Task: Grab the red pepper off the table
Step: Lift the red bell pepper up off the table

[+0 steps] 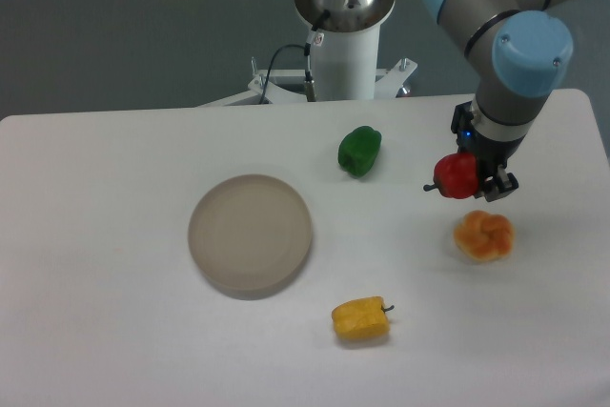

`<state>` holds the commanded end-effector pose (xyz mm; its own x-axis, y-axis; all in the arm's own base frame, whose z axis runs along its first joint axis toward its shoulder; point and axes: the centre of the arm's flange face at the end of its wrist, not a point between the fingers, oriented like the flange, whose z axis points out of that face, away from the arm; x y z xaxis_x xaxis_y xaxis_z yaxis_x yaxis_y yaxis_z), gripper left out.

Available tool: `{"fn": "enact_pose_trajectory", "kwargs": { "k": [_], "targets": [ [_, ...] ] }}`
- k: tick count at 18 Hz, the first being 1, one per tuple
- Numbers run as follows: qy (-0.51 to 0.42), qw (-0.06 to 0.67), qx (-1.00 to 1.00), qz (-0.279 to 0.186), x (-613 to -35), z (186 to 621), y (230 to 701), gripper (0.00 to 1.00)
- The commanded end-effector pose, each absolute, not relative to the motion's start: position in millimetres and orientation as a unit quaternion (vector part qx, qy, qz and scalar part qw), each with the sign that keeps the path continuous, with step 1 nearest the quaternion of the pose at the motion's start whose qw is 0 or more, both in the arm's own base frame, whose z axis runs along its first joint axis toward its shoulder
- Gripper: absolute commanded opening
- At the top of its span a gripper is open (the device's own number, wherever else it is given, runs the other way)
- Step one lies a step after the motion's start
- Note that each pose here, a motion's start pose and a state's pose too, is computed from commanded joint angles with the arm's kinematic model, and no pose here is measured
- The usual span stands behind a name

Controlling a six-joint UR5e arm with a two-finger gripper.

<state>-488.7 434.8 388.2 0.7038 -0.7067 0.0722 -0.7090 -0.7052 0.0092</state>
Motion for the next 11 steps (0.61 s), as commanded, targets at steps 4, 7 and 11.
{"fn": "enact_pose_trajectory", "kwargs": {
  "k": [4,7,11],
  "targets": [
    [-0.395,0.013,0.918,0.031,-487.3,382.3,438.4,0.15],
    [-0.393,-0.007,0.919,0.034,-487.8,380.2,441.2,0.14],
    [-0.394,-0.008,0.918,0.034,-488.6,379.1,441.9,0.14]
  ]
}}
